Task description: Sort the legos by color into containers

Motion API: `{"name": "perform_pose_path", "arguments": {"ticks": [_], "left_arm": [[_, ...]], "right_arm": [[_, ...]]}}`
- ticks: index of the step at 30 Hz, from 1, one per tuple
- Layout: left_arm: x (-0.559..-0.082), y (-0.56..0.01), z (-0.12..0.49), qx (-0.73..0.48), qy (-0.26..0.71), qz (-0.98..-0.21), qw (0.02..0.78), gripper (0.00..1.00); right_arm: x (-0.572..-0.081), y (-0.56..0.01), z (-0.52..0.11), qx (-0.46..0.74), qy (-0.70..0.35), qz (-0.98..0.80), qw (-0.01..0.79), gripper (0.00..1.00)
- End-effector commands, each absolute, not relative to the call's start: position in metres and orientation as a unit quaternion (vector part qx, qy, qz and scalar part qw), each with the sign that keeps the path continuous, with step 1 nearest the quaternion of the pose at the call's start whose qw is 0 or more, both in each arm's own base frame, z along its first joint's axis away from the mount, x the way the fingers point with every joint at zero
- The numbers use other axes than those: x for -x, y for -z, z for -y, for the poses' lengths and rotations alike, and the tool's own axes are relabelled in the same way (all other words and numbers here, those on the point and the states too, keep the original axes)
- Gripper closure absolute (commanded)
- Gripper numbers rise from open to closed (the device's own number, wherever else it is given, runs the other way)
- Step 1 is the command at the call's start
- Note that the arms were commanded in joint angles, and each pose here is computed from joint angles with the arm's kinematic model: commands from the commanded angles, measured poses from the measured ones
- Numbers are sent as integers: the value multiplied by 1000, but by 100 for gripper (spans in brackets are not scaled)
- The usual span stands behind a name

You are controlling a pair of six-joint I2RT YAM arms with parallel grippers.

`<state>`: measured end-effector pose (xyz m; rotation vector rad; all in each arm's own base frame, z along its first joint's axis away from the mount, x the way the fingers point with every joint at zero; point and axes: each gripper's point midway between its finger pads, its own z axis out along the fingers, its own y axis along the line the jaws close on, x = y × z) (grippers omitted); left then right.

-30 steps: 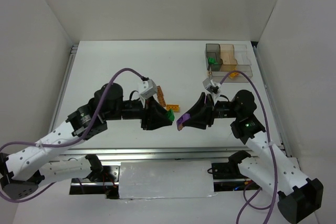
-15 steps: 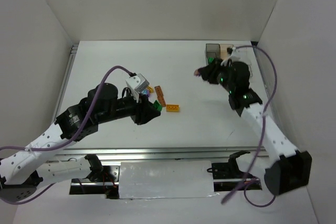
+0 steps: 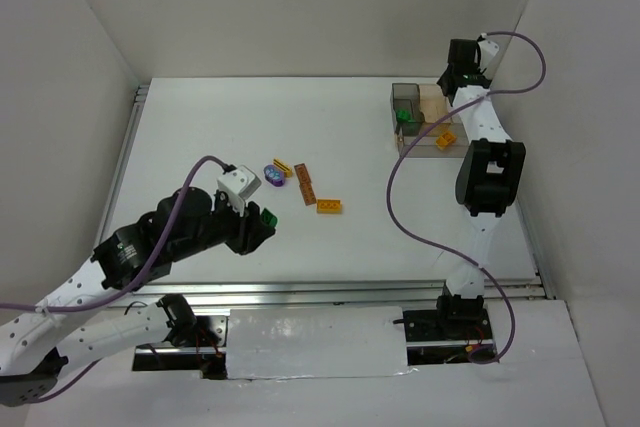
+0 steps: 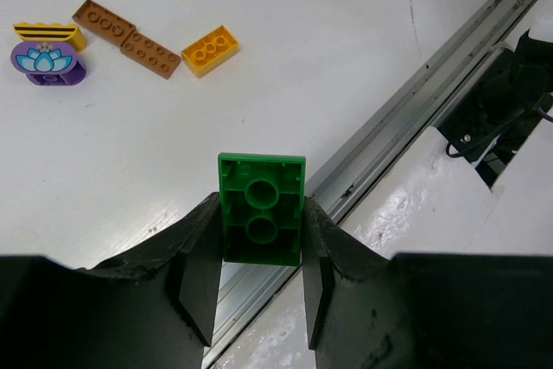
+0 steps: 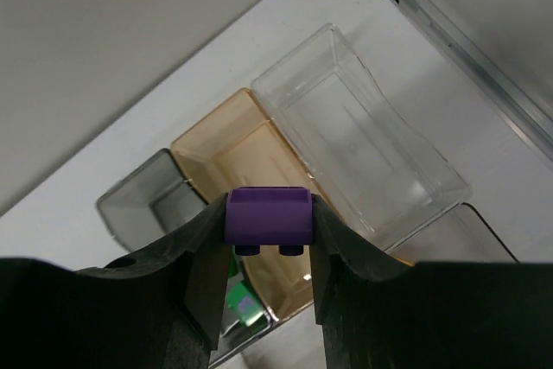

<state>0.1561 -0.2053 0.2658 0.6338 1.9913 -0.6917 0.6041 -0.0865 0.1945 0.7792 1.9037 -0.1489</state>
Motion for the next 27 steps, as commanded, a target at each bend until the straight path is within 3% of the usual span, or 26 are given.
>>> {"name": "perform_pose_path", "arguments": {"ticks": [1,9,10,12,13,14,17,24,27], "left_arm": [[-166,-266,209,-258,271,-804,462,100],[-169,-258,210,-261,269,-811,449,100],[-169,-258,210,-260,270,-812,448,100],[-171,-259,209,-255,270,-812,449,100],[-172,-258,208,-252,270,-814,448,100],[-174,-257,208,-249,270,-816,446,100],[-177,-256,208,-244,271,-819,443,100],[-177,-266,214,-242,308,-808,439,100],[-175,-278,223,-248,341,-794,437,100]], "right_arm": [[-608,-175,93,-317,93,-812,481,100],[-618,-153,82,-308,59,-820,479,97],[-618,-153,82,-307,56,-820,479,92],[-619,-153,80,-302,51,-823,478,71],[-620,-152,78,-299,50,-825,477,44],[-619,-152,78,-298,49,-827,473,33],[-616,-156,80,-300,51,-828,472,12],[-604,-201,66,-285,17,-820,496,8],[-580,-236,21,-230,-87,-833,495,11]]}}
